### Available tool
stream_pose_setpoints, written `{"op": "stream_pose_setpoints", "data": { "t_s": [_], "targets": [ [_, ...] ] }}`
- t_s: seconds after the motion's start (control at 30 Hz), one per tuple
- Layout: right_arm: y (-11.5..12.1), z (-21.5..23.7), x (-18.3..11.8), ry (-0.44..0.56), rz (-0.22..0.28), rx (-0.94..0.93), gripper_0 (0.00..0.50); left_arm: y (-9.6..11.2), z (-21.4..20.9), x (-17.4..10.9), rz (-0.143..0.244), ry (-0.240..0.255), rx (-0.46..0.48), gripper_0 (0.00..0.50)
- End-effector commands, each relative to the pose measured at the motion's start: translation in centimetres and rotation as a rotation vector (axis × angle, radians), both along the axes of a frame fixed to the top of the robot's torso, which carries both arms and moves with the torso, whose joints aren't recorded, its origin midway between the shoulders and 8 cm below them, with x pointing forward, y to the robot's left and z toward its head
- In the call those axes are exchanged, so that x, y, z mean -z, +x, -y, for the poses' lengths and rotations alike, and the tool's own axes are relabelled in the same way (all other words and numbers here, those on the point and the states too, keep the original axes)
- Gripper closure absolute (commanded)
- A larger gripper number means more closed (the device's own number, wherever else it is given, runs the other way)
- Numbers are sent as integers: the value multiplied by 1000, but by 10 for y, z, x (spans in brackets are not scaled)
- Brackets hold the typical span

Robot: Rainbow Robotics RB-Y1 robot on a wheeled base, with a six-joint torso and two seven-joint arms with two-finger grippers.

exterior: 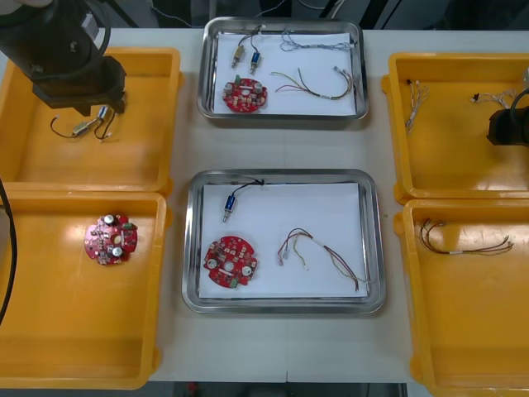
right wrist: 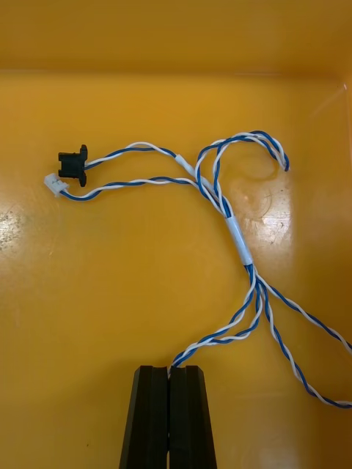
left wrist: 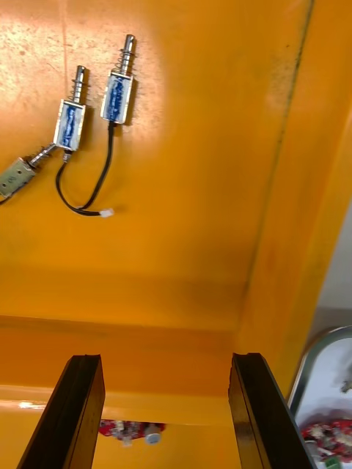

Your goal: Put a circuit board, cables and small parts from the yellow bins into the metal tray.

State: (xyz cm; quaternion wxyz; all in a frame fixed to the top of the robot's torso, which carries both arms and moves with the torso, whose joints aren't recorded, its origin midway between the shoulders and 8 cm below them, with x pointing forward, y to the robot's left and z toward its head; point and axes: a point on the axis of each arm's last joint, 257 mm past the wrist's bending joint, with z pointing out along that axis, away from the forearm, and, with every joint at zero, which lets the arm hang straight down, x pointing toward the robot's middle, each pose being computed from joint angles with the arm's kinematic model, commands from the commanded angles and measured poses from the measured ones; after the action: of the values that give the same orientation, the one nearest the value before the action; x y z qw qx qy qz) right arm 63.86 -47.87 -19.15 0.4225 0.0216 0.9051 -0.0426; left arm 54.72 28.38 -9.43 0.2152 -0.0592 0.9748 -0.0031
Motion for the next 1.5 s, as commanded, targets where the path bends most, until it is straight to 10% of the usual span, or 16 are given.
{"op": "stream_pose_setpoints", "data": {
  "t_s": [0.03,0.43,1.5],
  "targets": [
    [2,2,-6,-59,9,-32,500,10,-37,-42,38,43,27,0],
    [-10,-7,-36,-89,-45,-82,500,24,-77,-40,-5,161,221,0],
    [-81,-76,-54,-2,-167,-154,500,92,-134,7,165,409,617,0]
  ]
}}
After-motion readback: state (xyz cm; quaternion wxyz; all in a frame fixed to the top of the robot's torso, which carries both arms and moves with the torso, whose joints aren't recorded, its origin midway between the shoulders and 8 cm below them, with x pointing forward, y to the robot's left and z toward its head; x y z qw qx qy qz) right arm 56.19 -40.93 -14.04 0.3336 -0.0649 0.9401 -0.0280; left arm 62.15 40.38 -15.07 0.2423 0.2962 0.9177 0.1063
